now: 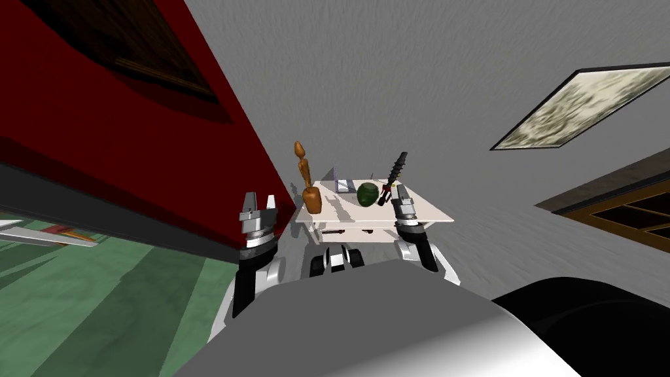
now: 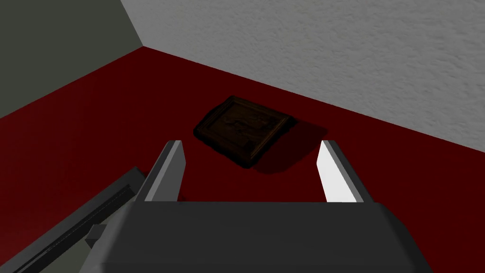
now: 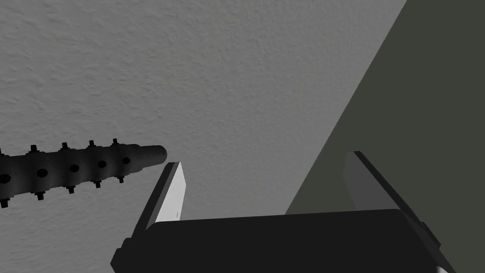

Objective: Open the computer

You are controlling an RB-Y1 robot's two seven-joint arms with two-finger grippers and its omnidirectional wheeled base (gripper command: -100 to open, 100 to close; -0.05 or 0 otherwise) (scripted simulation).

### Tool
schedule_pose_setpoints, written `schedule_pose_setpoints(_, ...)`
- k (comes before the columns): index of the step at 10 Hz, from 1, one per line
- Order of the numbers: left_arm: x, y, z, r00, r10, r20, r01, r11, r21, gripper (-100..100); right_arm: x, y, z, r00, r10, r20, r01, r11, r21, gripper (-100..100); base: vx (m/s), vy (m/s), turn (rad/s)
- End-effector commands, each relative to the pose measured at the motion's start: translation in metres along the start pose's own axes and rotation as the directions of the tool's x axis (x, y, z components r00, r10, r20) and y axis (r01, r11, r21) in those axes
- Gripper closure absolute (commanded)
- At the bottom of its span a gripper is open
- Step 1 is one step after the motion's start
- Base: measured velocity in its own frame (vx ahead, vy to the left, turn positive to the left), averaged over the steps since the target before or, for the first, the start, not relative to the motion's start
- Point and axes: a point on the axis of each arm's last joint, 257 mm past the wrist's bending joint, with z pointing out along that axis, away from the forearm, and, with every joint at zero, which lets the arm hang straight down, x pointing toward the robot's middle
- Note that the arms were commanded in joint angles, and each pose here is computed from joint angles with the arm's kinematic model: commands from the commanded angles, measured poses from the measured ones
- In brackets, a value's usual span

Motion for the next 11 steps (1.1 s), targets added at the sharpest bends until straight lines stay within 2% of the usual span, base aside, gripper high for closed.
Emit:
schedule_pose_setpoints(1, 0.000, 0.000, 0.000, 1.0000, 0.000, 0.000, 0.000, 1.0000, 0.000, 0, -0.011, -0.017, -0.006, 0.984, -0.174, -0.046, 0.174, 0.985, 0.012, -100, 0.002, 0.274, 0.153)
schedule_pose_setpoints(3, 0.000, 0.000, 0.000, 1.0000, 0.000, 0.000, 0.000, 1.0000, 0.000, 0, -0.021, -0.033, -0.013, 0.945, -0.315, -0.085, 0.318, 0.948, 0.024, -100, 0.004, 0.285, 0.162)
schedule_pose_setpoints(5, 0.000, 0.000, 0.000, 1.0000, 0.000, 0.000, 0.000, 1.0000, 0.000, 0, -0.034, -0.053, -0.021, 0.884, -0.449, -0.129, 0.456, 0.889, 0.037, -100, 0.018, 0.296, 0.195)
schedule_pose_setpoints(6, 0.000, 0.000, 0.000, 1.0000, 0.000, 0.000, 0.000, 1.0000, 0.000, 0, -0.035, -0.053, -0.021, 0.876, -0.464, -0.134, 0.472, 0.881, 0.035, -100, 0.017, 0.184, 0.048)
schedule_pose_setpoints(8, 0.000, 0.000, 0.000, 1.0000, 0.000, 0.000, 0.000, 1.0000, 0.000, 0, -0.051, -0.076, -0.030, 0.784, -0.592, -0.189, 0.609, 0.792, 0.045, -100, 0.033, 0.180, 0.191)
schedule_pose_setpoints(9, 0.000, 0.000, 0.000, 1.0000, 0.000, 0.000, 0.000, 1.0000, 0.000, 0, -0.053, -0.076, -0.031, 0.775, -0.602, -0.193, 0.620, 0.784, 0.043, -100, 0.049, 0.175, 0.076)
schedule_pose_setpoints(11, 0.000, 0.000, 0.000, 1.0000, 0.000, 0.000, 0.000, 1.0000, 0.000, 0, -0.073, -0.100, -0.042, 0.656, -0.710, -0.256, 0.742, 0.669, 0.048, -100, 0.064, 0.191, 0.192)
